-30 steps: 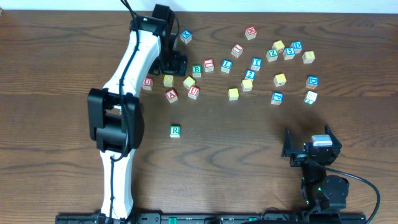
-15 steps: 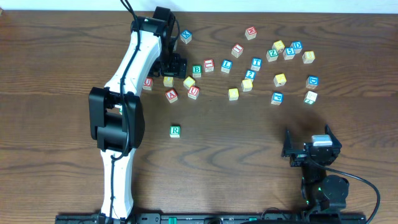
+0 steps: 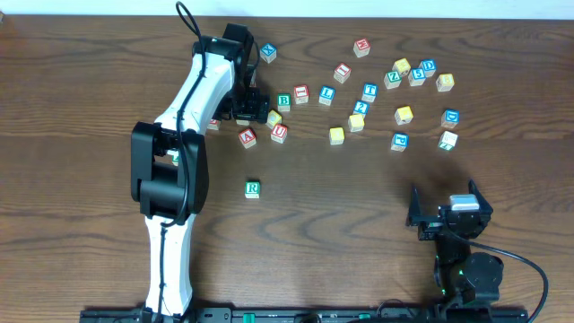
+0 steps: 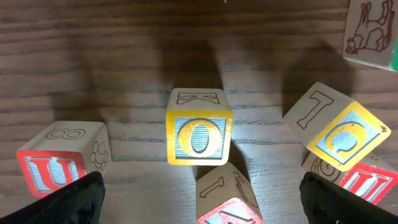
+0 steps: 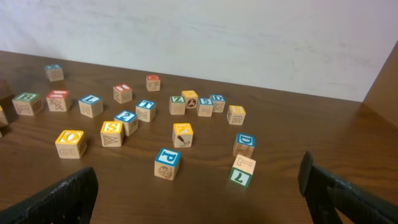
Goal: Spell out ROBOT
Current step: 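Reach the left gripper to the yellow O block and grasp it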
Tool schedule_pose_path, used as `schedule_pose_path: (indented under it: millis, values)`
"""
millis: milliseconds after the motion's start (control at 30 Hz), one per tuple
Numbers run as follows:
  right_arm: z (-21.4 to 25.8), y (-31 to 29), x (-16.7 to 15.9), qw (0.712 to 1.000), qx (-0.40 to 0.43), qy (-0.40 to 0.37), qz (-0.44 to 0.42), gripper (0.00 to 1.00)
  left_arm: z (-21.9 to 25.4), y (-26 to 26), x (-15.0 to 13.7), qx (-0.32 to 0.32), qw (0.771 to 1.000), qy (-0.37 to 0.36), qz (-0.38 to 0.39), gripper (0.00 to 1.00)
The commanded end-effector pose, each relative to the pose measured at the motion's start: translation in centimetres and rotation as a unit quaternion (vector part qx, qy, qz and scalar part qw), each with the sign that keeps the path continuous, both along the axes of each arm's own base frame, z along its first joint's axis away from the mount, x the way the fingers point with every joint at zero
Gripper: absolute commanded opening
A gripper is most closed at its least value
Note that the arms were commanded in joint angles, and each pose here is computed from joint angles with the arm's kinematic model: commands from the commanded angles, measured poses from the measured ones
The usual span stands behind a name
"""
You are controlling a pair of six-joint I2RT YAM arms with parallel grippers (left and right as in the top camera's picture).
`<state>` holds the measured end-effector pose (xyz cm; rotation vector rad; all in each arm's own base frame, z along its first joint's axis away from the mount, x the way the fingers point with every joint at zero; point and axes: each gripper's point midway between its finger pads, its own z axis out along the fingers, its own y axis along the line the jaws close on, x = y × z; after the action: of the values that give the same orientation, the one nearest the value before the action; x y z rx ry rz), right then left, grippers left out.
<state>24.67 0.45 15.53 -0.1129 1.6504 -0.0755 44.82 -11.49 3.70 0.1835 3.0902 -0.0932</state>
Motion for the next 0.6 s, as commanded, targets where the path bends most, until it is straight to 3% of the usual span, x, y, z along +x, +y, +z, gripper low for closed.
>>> schedule_pose_path:
  millis: [0, 567]
  values:
    - [-0.2, 0.1, 0.0, 1.000, -0.005, 0.002, 0.003, 0.99, -0.1, -0.2, 0.2, -0.004, 1.000, -0.005, -0.006, 0.98]
    - [-0.2, 0.1, 0.0, 1.000, -0.005, 0.002, 0.003, 0.99, -1.9, -0.3, 0.5, -0.006, 1.000, -0.017, -0.017, 0.93]
